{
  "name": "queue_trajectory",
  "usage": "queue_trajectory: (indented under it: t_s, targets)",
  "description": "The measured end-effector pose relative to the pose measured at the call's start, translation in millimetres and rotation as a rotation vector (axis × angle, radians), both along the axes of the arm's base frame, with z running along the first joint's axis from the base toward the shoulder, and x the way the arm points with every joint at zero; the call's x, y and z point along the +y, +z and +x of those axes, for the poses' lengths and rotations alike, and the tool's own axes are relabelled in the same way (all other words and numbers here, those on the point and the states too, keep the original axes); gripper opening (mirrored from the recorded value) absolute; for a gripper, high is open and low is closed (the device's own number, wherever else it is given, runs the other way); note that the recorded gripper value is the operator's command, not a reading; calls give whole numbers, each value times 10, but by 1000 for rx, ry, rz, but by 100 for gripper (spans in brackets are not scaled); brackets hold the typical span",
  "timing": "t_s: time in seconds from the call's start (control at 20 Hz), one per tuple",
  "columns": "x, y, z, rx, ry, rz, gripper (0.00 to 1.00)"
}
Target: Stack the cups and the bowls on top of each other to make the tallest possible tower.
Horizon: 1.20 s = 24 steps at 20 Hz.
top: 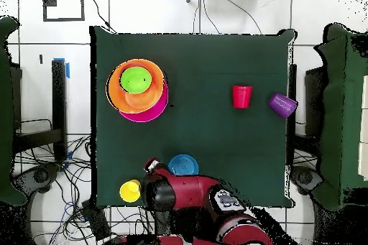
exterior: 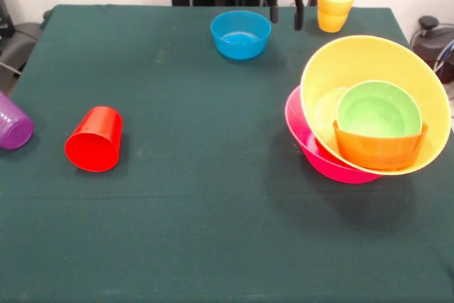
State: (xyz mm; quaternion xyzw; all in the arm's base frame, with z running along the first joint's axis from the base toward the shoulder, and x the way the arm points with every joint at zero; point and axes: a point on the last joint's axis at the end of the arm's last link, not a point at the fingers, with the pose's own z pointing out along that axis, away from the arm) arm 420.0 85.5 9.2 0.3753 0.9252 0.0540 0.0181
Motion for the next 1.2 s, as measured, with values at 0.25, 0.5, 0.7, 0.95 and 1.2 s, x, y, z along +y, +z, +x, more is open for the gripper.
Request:
queue_trajectory:
  t_s: [0.25,0.5,0.7,0.95,1.2]
  targets:
    - [-95,64,69,-17,-17,-7,100]
    - [-240,203,194,-47,-40,-21,100]
    - [-312,232,224,-55,-54,-26,100]
    - [-334,193,192,-44,-59,-28,100]
    - [-401,56,99,-11,-63,-36,100]
